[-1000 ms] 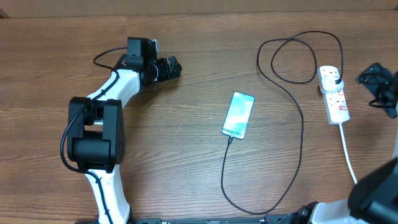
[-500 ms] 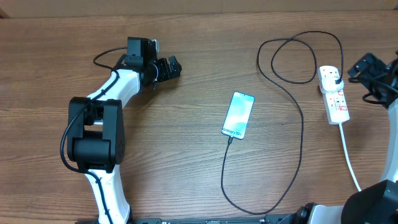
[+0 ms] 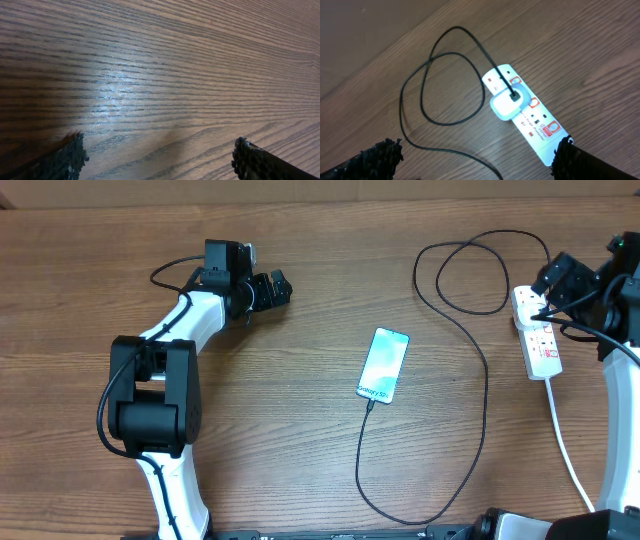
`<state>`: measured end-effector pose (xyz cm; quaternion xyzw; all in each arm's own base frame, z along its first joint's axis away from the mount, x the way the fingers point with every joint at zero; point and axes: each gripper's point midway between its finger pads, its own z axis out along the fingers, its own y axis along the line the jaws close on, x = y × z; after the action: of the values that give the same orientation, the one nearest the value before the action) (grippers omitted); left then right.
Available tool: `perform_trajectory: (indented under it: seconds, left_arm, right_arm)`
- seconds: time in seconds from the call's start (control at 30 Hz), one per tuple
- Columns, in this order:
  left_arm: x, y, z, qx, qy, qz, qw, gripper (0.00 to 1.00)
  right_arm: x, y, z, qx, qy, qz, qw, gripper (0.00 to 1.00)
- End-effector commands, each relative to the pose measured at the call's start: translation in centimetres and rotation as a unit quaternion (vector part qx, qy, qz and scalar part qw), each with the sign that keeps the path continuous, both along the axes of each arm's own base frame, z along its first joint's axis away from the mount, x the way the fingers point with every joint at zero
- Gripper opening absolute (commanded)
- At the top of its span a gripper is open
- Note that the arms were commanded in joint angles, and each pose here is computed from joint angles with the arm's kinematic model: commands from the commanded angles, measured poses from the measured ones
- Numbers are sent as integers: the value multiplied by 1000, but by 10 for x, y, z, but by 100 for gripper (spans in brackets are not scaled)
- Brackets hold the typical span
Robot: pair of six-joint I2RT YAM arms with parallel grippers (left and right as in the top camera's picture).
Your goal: Plug charger to phone and switch on socket
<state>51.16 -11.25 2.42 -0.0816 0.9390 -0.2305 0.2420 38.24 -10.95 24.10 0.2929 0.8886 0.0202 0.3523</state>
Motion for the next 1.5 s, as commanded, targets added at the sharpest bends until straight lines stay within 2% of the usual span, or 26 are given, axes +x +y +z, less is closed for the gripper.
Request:
perform_trajectory:
  seconds: [0.0, 1.47]
  left_arm:
    - [-11, 15, -26, 33, 32, 19, 999, 100]
    - [-11, 15, -26, 33, 32, 19, 999, 99]
  right_arm:
    - [-3, 8, 19, -10, -24, 10, 1000, 100]
    - [-2, 45, 31, -13, -39, 56, 998, 100]
